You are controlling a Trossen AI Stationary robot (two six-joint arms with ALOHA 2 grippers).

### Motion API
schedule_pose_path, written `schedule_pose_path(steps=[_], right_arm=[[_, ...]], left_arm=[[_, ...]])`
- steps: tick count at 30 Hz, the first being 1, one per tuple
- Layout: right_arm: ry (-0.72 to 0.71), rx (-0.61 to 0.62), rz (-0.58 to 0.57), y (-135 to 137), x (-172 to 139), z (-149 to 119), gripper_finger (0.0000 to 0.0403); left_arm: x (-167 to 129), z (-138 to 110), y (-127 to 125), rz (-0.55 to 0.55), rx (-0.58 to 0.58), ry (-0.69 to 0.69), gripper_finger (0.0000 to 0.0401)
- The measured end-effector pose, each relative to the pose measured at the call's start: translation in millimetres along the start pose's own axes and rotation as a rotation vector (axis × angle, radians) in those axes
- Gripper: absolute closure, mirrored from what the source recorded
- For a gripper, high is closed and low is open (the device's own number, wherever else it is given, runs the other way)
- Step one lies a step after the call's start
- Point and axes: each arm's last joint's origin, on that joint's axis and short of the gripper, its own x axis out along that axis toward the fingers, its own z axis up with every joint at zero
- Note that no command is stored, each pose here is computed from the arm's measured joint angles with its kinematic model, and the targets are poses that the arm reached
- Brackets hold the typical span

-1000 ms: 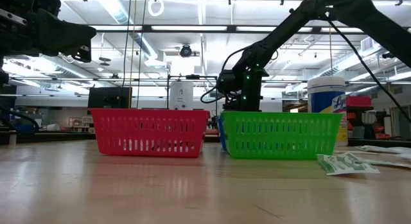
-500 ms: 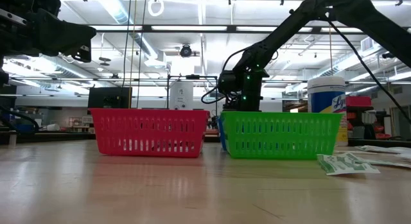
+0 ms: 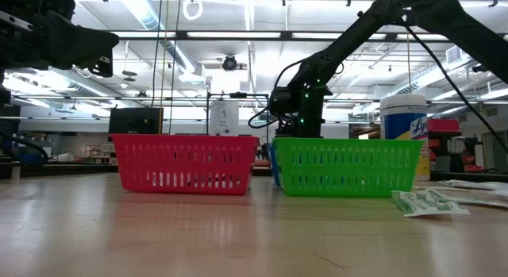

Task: Pick & Place First Aid Supplies
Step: Put the blue alcohol pad into the blue bin

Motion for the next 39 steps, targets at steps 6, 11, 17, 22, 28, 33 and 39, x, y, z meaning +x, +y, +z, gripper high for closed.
schedule_pose_path(steps=[6, 11, 17, 22, 28, 33, 39], right_arm=[[0.001, 0.000, -0.001, 0, 0, 0, 0.0259], [0.001, 0.000, -0.003, 0, 0, 0, 0.0271], [-0.001, 0.000, -0.003, 0, -1, 0, 0.0274], [-0.012, 0.000, -0.004, -1, -7, -1, 0.0273], [-0.019, 0.000, -0.001, -1, -16, -3, 0.0273], [-0.031, 0.000, 0.001, -1, -22, -3, 0.0273], [-0.022, -0.004, -0.001, 0, -23, -4, 0.0273]], left_arm=[[0, 0, 0, 0.000, 0.000, 0.000, 0.0376], [0, 0, 0, 0.000, 0.000, 0.000, 0.0376], [0, 0, 0, 0.000, 0.000, 0.000, 0.0376], [0, 0, 0, 0.000, 0.000, 0.000, 0.0376], [0, 0, 0, 0.000, 0.000, 0.000, 0.0376], [0, 0, 0, 0.000, 0.000, 0.000, 0.0376], [0, 0, 0, 0.000, 0.000, 0.000, 0.0376]])
